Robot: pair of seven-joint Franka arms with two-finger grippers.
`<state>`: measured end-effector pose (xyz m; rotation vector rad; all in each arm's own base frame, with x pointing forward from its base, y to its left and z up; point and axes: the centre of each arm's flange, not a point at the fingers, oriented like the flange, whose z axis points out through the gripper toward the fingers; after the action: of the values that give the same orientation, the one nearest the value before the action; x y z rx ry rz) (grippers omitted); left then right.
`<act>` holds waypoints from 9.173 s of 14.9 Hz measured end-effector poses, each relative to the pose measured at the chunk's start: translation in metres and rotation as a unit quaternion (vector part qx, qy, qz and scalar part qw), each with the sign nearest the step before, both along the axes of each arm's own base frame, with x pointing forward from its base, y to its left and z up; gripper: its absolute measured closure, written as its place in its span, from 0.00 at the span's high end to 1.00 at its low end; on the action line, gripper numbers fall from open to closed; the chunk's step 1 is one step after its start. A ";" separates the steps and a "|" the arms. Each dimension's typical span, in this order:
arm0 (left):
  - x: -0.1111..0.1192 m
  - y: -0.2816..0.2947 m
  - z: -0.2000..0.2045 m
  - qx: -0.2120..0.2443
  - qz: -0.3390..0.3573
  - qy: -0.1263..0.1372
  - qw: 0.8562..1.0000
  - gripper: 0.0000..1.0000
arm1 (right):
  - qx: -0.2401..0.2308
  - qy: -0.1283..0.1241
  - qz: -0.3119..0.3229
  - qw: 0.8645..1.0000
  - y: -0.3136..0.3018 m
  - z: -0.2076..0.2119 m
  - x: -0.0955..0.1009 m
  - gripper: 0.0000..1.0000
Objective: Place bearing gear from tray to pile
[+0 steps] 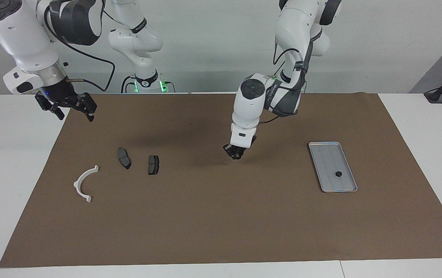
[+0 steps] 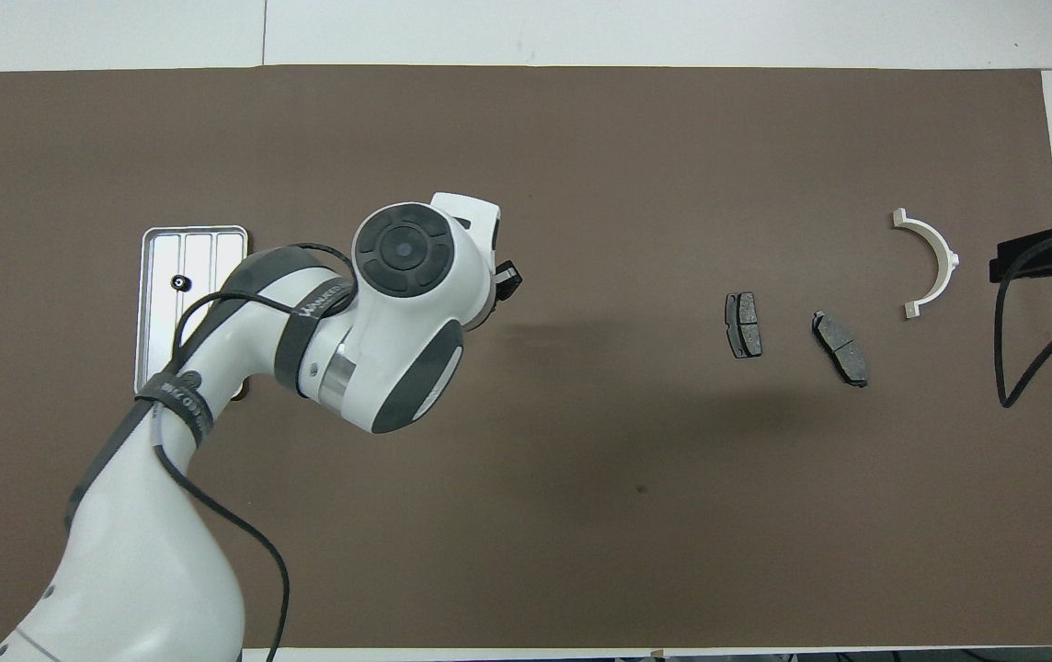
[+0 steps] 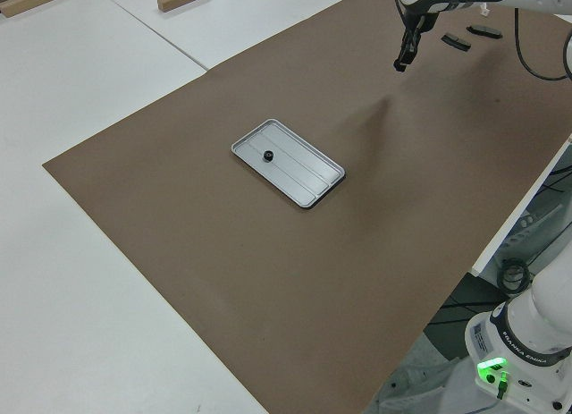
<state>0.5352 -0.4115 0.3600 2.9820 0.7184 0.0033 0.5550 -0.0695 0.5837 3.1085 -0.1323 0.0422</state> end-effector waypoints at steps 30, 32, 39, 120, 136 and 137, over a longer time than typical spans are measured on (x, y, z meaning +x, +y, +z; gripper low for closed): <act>-0.024 -0.065 -0.061 0.013 0.042 0.027 0.999 0.53 | -0.002 -0.010 0.004 1.000 -0.004 -0.023 0.010 1.00; -0.022 -0.064 -0.060 0.014 0.045 0.026 0.999 0.73 | -0.003 -0.015 0.005 1.000 -0.005 -0.023 0.011 1.00; 0.020 0.020 -0.002 0.046 0.029 0.047 0.997 1.00 | -0.003 -0.021 0.011 1.000 0.001 -0.032 0.031 1.00; 0.052 0.147 -0.003 0.029 -0.052 0.008 0.998 0.24 | 0.022 -0.034 0.113 0.993 0.043 -0.140 0.140 0.35; -0.016 -0.006 -0.023 0.002 -0.011 -0.018 1.000 0.24 | 0.022 -0.015 0.124 0.992 0.017 -0.256 0.113 0.35; -0.014 -0.006 -0.022 -0.002 -0.008 -0.023 1.000 0.24 | 0.021 -0.019 0.123 0.992 0.017 -0.261 0.112 0.35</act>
<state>0.5217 -0.4175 0.3379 2.9729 0.6894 0.0707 0.6667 -0.0525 0.3227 3.1466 0.2539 0.1041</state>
